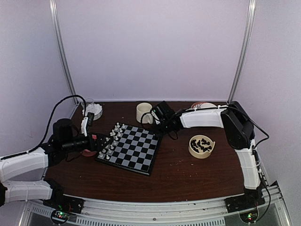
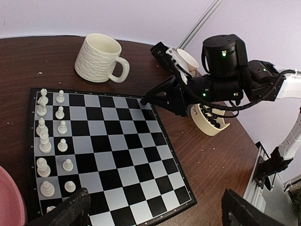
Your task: Set up the chess pieces on the board
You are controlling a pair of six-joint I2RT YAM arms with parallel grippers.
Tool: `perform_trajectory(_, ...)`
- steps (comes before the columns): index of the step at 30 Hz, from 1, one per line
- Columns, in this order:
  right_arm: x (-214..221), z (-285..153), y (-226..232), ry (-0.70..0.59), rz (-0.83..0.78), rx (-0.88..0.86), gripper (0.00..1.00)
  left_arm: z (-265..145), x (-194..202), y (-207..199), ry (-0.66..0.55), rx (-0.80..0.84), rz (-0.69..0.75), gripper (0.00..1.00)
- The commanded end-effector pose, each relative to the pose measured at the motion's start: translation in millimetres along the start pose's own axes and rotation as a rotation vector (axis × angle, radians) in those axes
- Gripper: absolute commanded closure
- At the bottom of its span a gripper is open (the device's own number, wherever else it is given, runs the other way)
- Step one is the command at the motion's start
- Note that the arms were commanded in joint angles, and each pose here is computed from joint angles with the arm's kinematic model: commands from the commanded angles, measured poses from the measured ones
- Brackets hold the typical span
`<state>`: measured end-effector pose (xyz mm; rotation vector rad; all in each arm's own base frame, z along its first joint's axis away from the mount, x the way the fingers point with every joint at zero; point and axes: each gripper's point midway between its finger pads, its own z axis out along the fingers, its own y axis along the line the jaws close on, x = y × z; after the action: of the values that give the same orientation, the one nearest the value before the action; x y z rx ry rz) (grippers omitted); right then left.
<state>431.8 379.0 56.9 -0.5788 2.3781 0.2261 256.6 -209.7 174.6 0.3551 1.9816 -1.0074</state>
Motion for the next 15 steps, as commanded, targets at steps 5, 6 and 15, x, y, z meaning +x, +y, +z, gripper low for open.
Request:
perform_trajectory(5,1.5,-11.7,2.5,0.001,-0.003,-0.007,0.88,-2.1,-16.3,-8.4,-0.042,0.012,0.040,0.02)
perform_trajectory(6,2.2,-11.5,2.1,0.002,-0.003,-0.006,0.88,-2.2,-16.2,-8.3,-0.042,0.011,0.040,0.03)
perform_trajectory(15,5.3,-12.7,3.7,0.009,-0.005,-0.012,0.88,-2.6,-16.6,-8.7,-0.043,0.012,0.040,0.02)
